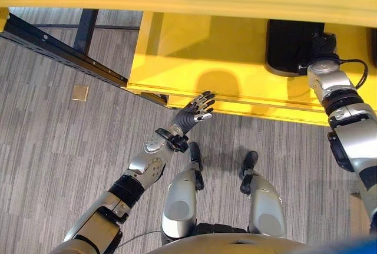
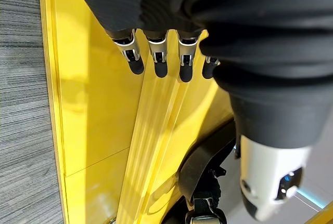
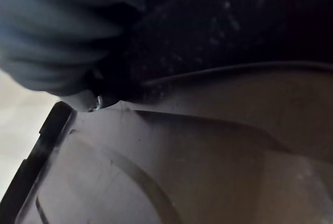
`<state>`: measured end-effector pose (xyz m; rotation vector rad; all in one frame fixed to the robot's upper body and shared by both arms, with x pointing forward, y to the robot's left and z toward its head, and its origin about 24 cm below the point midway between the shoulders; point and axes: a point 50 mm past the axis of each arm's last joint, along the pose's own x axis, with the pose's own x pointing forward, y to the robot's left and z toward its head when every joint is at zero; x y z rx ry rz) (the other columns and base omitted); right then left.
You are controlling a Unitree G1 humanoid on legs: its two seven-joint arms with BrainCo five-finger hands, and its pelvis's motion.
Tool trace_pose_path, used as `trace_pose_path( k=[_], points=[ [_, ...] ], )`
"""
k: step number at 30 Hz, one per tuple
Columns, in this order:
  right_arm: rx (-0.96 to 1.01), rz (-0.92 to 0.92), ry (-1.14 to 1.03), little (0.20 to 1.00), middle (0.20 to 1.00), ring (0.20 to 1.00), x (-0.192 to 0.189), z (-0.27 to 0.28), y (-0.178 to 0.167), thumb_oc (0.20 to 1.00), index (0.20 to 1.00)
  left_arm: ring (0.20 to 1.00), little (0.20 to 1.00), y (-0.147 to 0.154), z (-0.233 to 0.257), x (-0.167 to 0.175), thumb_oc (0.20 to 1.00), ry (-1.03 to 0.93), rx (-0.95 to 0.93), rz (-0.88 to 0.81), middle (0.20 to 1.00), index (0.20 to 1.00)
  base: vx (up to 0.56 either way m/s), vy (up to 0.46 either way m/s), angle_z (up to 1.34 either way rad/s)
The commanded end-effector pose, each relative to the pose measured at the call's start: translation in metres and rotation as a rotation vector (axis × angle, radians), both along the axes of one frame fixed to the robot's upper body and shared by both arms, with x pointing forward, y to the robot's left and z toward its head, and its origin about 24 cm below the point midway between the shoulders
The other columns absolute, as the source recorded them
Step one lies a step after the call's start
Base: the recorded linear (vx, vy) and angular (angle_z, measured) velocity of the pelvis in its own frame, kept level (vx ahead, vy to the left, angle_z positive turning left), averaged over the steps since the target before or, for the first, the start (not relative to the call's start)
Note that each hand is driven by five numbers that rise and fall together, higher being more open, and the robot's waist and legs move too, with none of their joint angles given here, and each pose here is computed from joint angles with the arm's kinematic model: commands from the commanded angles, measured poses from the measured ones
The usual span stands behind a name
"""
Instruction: Move parts from the plastic box to the shelf.
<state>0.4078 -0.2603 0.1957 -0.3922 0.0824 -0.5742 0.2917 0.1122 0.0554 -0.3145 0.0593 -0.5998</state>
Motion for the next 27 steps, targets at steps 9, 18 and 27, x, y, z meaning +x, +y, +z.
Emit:
trace_pose_path(
  k=[9, 18, 27],
  points=[
    [-0.034, -0.073, 0.027, 0.2, 0.2, 0.2, -0.002, 0.011, -0.013, 0.2, 0.2, 1.0, 1.0, -0.021, 0.011, -0.011, 1.0, -0.044, -0.023, -0.084, 1.0, 1.0, 0.03, -0.005, 0.0],
    [-0.049, -0.085, -0.012, 0.2, 0.2, 0.2, -0.001, 0.028, -0.014, 0.2, 0.2, 1.0, 1.0, -0.022, 0.007, -0.016, 1.0, -0.022, -0.019, -0.088, 1.0, 1.0, 0.04, -0.015, 0.0],
    [-0.098, -0.088, -0.058, 0.2, 0.2, 0.2, 0.0, 0.046, -0.011, 0.2, 0.2, 1.0, 1.0, -0.024, 0.001, -0.021, 1.0, 0.003, -0.018, -0.097, 1.0, 1.0, 0.06, -0.004, 0.01]
  ],
)
